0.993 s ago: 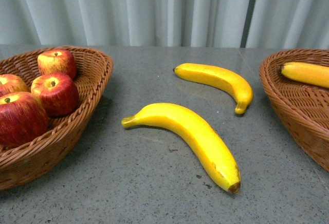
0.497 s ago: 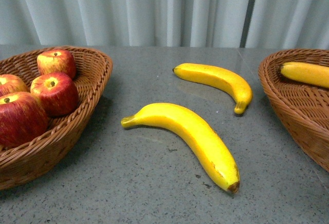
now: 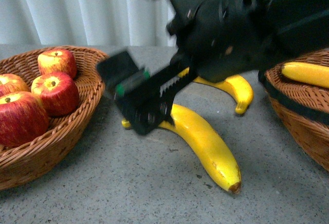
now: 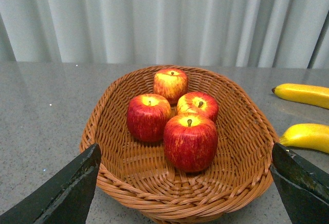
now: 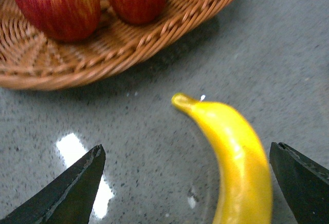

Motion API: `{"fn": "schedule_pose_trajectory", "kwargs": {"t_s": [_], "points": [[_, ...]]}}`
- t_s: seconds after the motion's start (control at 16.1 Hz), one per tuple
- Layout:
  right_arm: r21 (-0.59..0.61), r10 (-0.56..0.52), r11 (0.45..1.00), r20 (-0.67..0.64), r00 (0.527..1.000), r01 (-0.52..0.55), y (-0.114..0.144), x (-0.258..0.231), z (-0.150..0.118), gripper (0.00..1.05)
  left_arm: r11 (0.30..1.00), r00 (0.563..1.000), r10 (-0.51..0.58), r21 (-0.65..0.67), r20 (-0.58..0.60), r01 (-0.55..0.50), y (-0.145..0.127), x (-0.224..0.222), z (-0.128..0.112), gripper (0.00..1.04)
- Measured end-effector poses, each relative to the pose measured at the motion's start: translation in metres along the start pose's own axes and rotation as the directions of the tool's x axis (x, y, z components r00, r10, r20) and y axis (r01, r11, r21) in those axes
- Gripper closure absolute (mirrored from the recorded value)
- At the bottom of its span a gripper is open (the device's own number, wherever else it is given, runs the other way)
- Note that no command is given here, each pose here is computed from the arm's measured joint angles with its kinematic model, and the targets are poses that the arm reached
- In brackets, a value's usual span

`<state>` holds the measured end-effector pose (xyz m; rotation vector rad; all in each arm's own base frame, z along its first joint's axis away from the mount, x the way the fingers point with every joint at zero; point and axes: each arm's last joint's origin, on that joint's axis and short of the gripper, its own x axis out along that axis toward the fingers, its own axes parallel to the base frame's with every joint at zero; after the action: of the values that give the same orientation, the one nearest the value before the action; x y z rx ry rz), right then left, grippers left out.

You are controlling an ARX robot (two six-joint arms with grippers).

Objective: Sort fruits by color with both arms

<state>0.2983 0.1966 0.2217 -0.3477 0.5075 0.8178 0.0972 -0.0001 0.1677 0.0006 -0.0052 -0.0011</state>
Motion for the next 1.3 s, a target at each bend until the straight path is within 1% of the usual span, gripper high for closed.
{"fn": "schedule_pose_trajectory", "kwargs": {"t_s": [0.06,0.25,0.62,0.74,0.87,0.93,1.06,1.12,1.18,1.24,1.3], "points": [[-0.018,0.012,1.0,-0.06,0.998,-0.013,0.007,0.009,-0.011,0.07,1.0,1.0,0.0,0.0,0.0,0.0,0.0,0.0,0.0,0.07],[-0.027,-0.05,0.999,-0.158,0.986,0.047,0.002,0.025,-0.029,0.07,1.0,1.0,0.0,0.0,0.0,0.0,0.0,0.0,0.0,0.07],[0.022,-0.113,0.992,-0.224,0.968,0.121,-0.019,0.043,-0.038,0.07,1.0,1.0,0.0,0.0,0.0,0.0,0.0,0.0,0.0,0.07],[0.044,-0.107,0.991,-0.274,0.956,0.124,-0.022,0.051,-0.049,0.07,1.0,1.0,0.0,0.0,0.0,0.0,0.0,0.0,0.0,0.07],[0.051,-0.096,0.992,-0.284,0.954,0.115,-0.021,0.054,-0.053,0.07,1.0,1.0,0.0,0.0,0.0,0.0,0.0,0.0,0.0,0.07],[0.052,-0.09,0.993,-0.282,0.955,0.109,-0.02,0.054,-0.055,0.11,1.0,1.0,0.0,0.0,0.0,0.0,0.0,0.0,0.0,0.07],[0.055,-0.072,0.994,-0.275,0.959,0.09,-0.018,0.053,-0.054,0.33,1.0,1.0,0.0,0.0,0.0,0.0,0.0,0.0,0.0,0.07],[0.057,-0.071,0.994,-0.27,0.96,0.089,-0.018,0.052,-0.053,0.42,1.0,1.0,0.0,0.0,0.0,0.0,0.0,0.0,0.0,0.07],[0.067,-0.079,0.993,-0.254,0.964,0.099,-0.025,0.047,-0.051,0.55,1.0,1.0,0.0,0.0,0.0,0.0,0.0,0.0,0.0,0.07],[0.089,-0.082,0.99,-0.232,0.969,0.106,-0.031,0.04,-0.047,0.63,1.0,1.0,0.0,0.0,0.0,0.0,0.0,0.0,0.0,0.07],[0.132,-0.09,0.984,-0.187,0.978,0.116,-0.044,0.03,-0.041,0.69,1.0,1.0,0.0,0.0,0.0,0.0,0.0,0.0,0.0,0.07]]}}
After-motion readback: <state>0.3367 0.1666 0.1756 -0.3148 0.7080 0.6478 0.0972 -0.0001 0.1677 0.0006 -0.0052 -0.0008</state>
